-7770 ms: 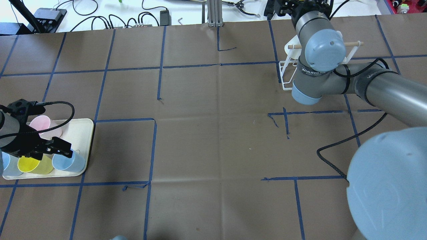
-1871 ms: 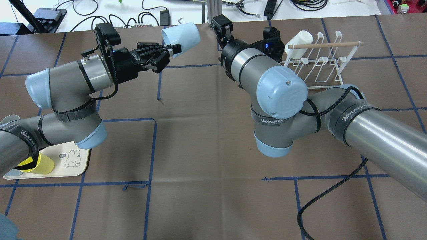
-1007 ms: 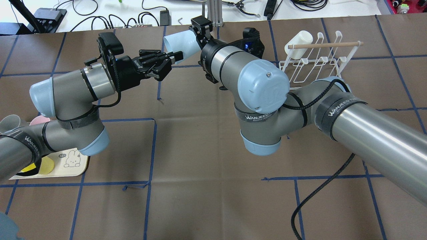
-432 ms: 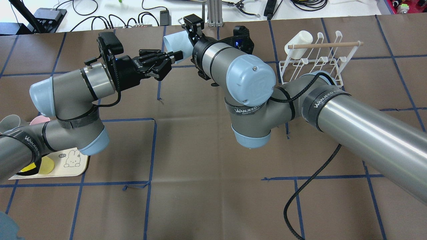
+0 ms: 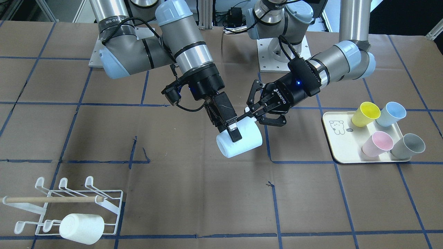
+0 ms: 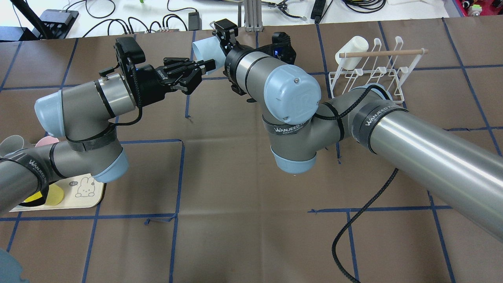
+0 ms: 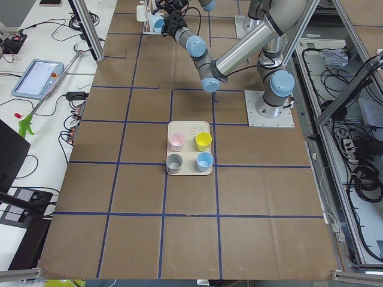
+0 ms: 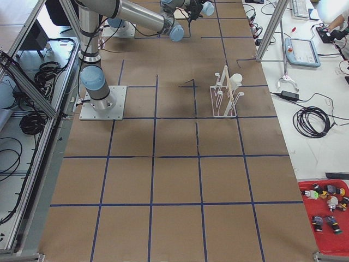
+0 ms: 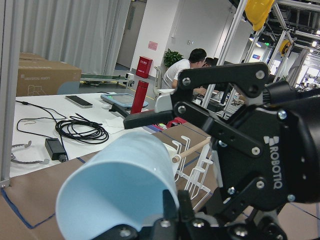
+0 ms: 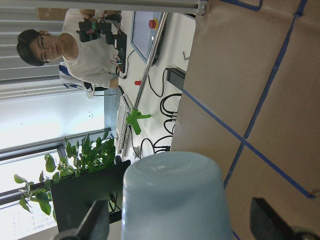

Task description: Transfer IKEA cup to right arm and place on rack

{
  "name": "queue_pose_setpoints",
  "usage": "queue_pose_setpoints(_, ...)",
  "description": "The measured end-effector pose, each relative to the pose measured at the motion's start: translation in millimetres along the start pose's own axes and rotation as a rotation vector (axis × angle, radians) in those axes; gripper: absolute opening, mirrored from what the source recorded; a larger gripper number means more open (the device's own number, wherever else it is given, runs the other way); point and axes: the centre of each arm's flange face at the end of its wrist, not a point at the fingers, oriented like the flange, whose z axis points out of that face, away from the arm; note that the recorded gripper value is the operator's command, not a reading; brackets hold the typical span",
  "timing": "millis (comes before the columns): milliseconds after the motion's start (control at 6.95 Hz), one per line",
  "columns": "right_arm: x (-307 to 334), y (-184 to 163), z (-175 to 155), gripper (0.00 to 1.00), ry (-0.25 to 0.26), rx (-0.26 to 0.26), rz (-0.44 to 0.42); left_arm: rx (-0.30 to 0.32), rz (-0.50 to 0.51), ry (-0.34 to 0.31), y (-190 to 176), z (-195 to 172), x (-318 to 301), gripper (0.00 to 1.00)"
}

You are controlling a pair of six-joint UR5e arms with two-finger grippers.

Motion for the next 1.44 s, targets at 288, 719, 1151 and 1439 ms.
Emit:
queue_pose_setpoints(288,0.3,0.1,0.4,0.79,0.001,-0.001,0.000,0.000,0.000,0.000,0.0,0.0,0.0,0.01)
queue_pose_setpoints(719,-1.1,-0.4,-0.7,0.59,-0.003,0.000,-0.001,0.000,0.001,-0.003,-0.5,0.1,-0.5,0.10)
queue_pose_setpoints(1151,-1.3,-0.4,-1.5,0.55,-0.004,-0.001,-0.002,0.002,0.011,-0.015,-4.0,-0.8,-1.1,0.51)
queue_pose_setpoints(1439,-2.3,-0.3,-1.9,0.54,-0.006,-0.002,-0.002,0.002,0.011,-0.019,-4.5,-1.2,-1.4,0.94)
